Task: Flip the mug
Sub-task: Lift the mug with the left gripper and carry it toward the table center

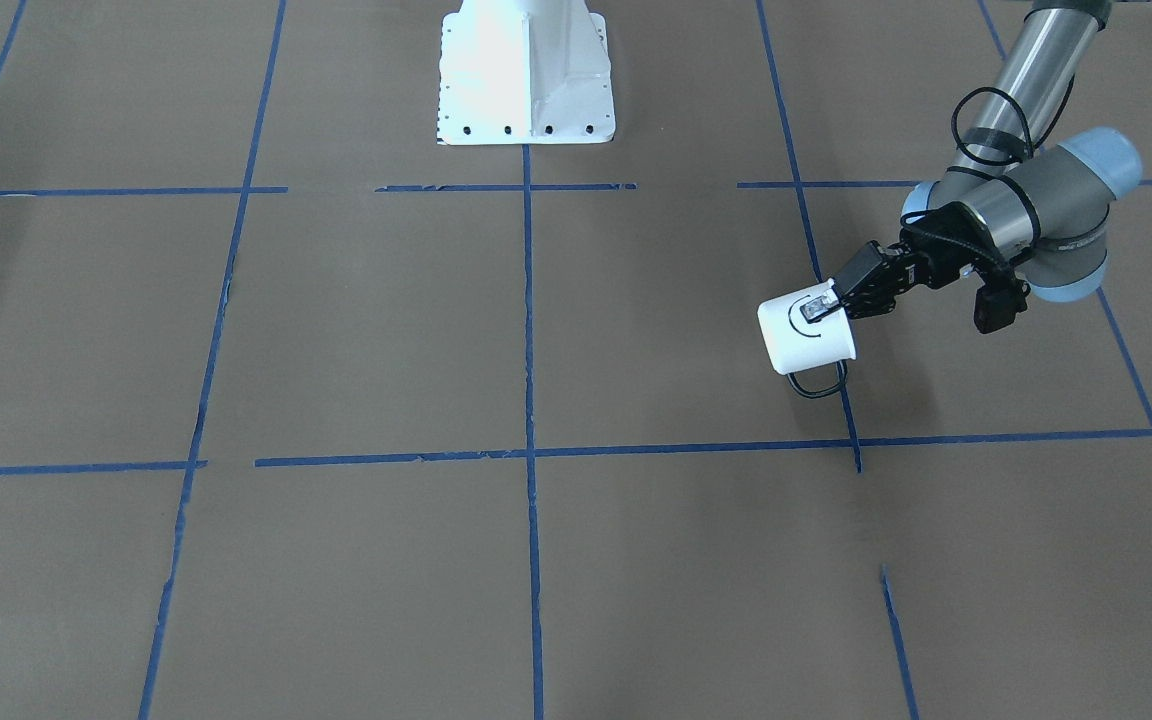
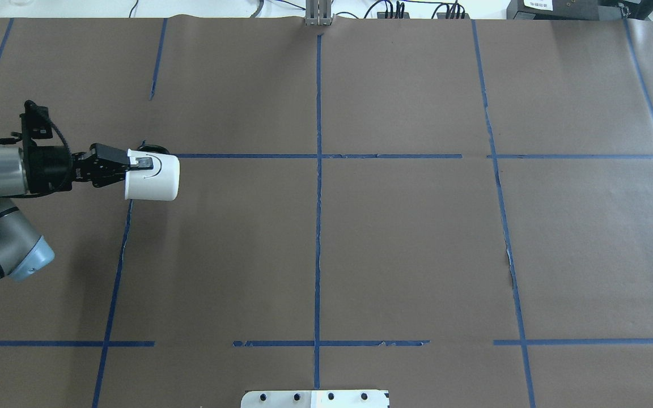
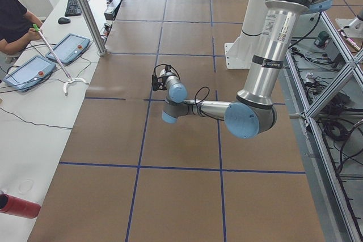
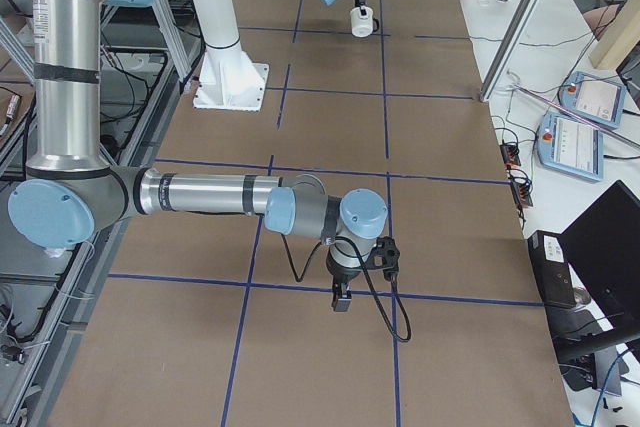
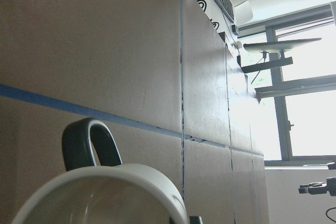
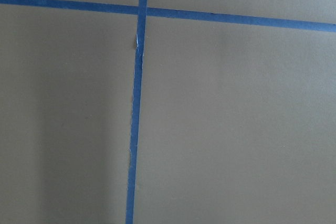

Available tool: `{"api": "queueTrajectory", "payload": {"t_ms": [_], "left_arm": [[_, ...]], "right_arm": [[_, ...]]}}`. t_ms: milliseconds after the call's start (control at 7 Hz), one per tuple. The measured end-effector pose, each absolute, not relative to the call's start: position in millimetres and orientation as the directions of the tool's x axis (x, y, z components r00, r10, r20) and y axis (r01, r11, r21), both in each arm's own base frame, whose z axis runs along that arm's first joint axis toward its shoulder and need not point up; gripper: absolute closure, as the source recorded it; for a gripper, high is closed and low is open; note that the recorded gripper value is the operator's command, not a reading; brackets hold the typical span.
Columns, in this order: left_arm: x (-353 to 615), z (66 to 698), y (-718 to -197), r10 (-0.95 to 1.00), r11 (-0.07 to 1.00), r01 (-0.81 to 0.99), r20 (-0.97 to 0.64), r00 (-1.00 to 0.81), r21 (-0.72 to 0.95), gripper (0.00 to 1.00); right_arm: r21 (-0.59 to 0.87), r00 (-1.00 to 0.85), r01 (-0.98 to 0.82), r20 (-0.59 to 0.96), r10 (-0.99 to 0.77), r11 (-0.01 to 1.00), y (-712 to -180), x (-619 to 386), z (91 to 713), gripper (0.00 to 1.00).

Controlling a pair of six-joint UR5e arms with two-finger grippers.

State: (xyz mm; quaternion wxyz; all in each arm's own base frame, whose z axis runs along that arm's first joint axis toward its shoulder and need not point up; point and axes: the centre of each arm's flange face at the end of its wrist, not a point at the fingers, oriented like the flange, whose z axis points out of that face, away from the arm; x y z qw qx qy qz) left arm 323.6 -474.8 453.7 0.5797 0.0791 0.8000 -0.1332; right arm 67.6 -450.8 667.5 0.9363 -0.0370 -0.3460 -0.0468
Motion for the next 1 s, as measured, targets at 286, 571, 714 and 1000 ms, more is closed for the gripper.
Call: {"api": "queueTrajectory", "payload": {"t_ms": [286,571,714,1000], "left_arm": [[362,372,-509,-0.149,0.929,0.296,-0.956,-0.252,-0.222,1.0],[429,285,-527,-0.264,0.88,0.369,-0.953,-0.147,-0.3,1.0],[471,247,-523,-0.315,0.858,0.401,-0.945,-0.084,-0.321,1.0],[535,180,-515,-0.409,0.823,0.471,-0.907,0.104,-0.317,1.0]], "right_arm": [[-0.037,0.756,0.113,0.651,-0.062,0.993,-451,68,668,0.0],[-0.037,0.756,0.113,0.651,-0.062,0.993,-451,68,668,0.0],[-0.037,0.756,0.113,0.651,-0.062,0.993,-451,68,668,0.0],[-0.037,0.756,0.113,0.651,-0.062,0.993,-451,68,667,0.0]]}}
